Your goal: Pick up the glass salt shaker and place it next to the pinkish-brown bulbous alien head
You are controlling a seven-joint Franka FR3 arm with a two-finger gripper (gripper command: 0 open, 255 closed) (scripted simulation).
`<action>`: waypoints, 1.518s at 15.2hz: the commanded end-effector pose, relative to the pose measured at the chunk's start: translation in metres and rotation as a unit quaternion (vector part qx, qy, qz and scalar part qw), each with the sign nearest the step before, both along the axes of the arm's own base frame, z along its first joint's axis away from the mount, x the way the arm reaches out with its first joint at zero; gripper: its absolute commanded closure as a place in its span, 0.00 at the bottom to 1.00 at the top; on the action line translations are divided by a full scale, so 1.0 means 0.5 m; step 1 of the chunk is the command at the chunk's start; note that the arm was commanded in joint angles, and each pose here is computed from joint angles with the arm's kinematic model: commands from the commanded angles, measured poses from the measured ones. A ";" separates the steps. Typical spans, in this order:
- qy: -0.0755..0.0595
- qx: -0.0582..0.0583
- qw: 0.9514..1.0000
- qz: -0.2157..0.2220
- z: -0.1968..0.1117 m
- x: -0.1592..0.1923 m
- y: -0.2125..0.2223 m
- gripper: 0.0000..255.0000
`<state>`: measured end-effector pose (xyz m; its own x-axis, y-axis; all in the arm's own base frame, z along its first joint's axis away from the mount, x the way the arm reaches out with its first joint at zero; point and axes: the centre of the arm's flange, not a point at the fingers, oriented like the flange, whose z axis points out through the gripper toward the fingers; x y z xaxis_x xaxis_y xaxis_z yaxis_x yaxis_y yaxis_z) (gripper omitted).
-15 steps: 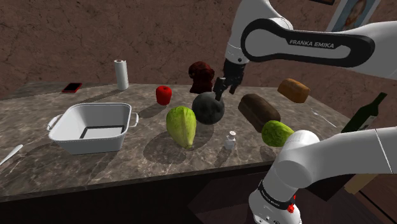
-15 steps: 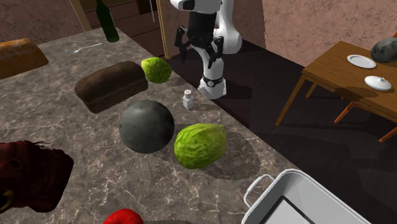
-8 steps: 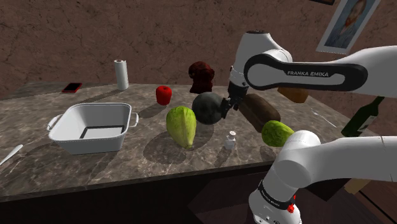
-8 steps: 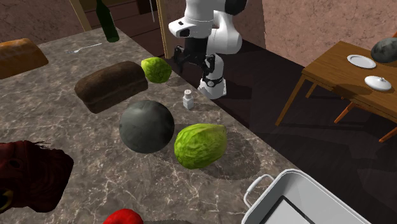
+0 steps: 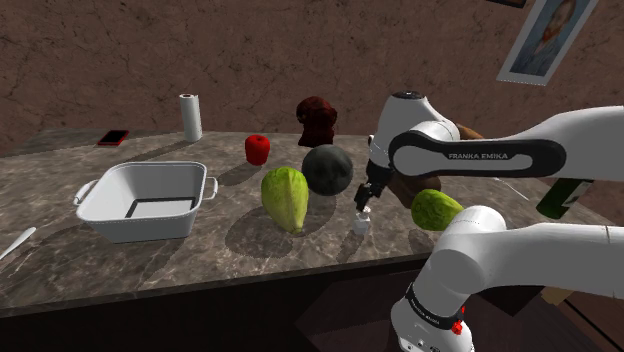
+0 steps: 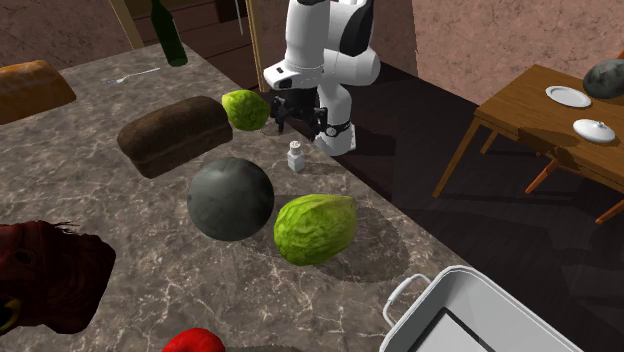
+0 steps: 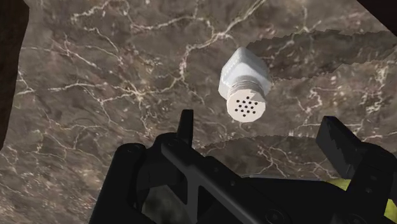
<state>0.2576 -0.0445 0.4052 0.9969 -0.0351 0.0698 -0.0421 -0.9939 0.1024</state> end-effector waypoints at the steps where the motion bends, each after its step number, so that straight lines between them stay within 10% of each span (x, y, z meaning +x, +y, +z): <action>1: 0.000 0.000 1.000 0.001 -0.024 -0.002 -0.005 0.00; 14: 0.000 0.000 1.000 0.001 -0.082 0.002 -0.011 0.00; 15: 0.000 0.000 1.000 0.001 -0.082 0.002 -0.011 1.00; 23: 0.000 0.000 1.000 0.001 -0.082 0.002 -0.011 1.00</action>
<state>0.2586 -0.0501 0.3645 0.9970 -0.0331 0.0704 -0.0402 -0.9939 0.1023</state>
